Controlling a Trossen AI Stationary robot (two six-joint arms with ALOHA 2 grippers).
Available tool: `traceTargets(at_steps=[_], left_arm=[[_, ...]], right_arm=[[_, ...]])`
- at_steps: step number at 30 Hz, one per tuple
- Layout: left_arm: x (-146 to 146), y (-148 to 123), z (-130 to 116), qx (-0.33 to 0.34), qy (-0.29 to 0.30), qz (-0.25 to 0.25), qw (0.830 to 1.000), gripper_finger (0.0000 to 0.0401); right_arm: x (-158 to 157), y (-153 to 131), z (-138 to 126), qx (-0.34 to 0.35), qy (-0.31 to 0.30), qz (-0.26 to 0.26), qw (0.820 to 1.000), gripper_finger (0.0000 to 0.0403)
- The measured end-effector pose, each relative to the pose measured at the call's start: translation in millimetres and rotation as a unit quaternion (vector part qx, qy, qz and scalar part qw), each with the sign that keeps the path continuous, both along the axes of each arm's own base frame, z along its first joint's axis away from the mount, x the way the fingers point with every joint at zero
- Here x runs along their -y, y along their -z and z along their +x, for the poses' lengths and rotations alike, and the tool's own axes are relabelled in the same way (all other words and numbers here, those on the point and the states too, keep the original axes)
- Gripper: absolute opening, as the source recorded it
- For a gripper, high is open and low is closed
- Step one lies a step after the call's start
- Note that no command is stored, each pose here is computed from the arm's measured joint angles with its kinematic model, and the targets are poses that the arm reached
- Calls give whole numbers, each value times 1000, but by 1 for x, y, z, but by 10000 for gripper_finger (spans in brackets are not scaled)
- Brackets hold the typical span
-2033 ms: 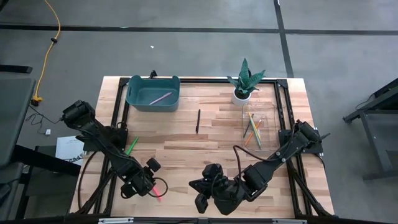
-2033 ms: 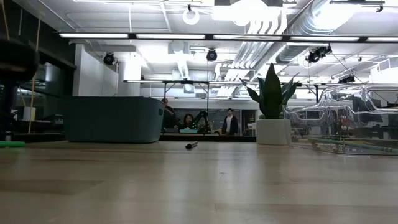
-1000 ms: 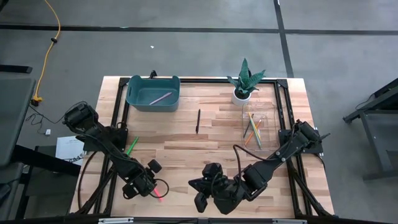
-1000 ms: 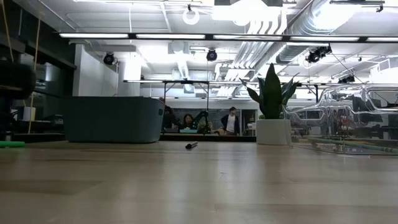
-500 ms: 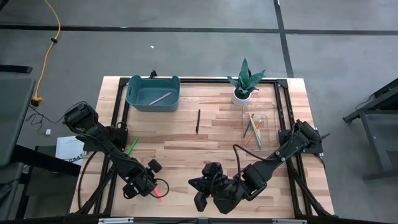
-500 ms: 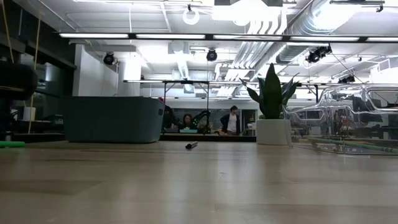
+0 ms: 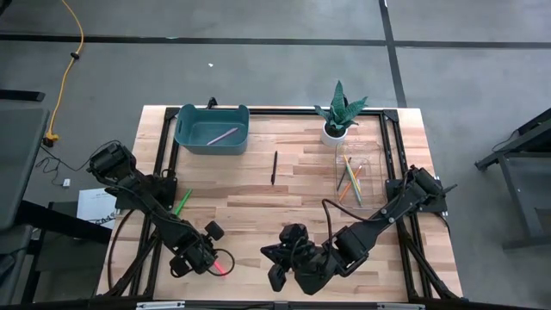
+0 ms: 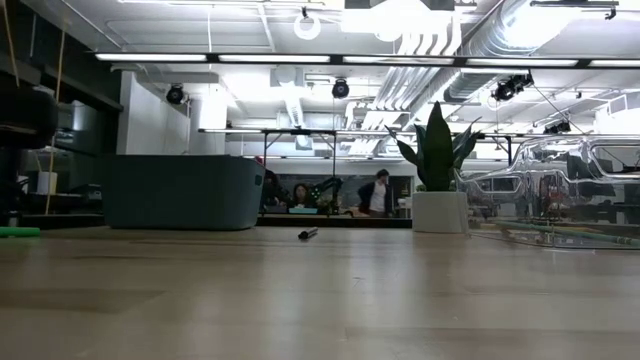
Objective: Sort pens & pencils
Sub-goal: Put the orange pen into the blue bin
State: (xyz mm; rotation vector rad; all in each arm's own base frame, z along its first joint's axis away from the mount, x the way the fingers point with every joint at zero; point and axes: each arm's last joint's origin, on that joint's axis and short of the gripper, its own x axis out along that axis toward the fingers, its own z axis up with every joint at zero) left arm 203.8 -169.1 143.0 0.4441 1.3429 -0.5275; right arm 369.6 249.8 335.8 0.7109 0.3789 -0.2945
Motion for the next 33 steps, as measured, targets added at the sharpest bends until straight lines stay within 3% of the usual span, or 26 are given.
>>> traceTargets(at_steps=[7,16,21,28,33], left_arm=[[-1,-8,0,-3,-3,9,1000,32],[-13,-38,-3,36,-30,29,999,50],[-36,-59,-4,64,-80,40,994,34],[-79,-89,-9,102,-158,42,981,55],[-110,-107,-19,123,-206,60,969,43]], right_arm=[[0,0,0,0,-1,-2,1000,0],[0,0,0,0,-1,-2,1000,0],[0,-1,1,3,-6,-8,1000,0],[0,-1,1,4,-9,-14,1000,0],[0,-2,1,5,-11,-17,1000,0]])
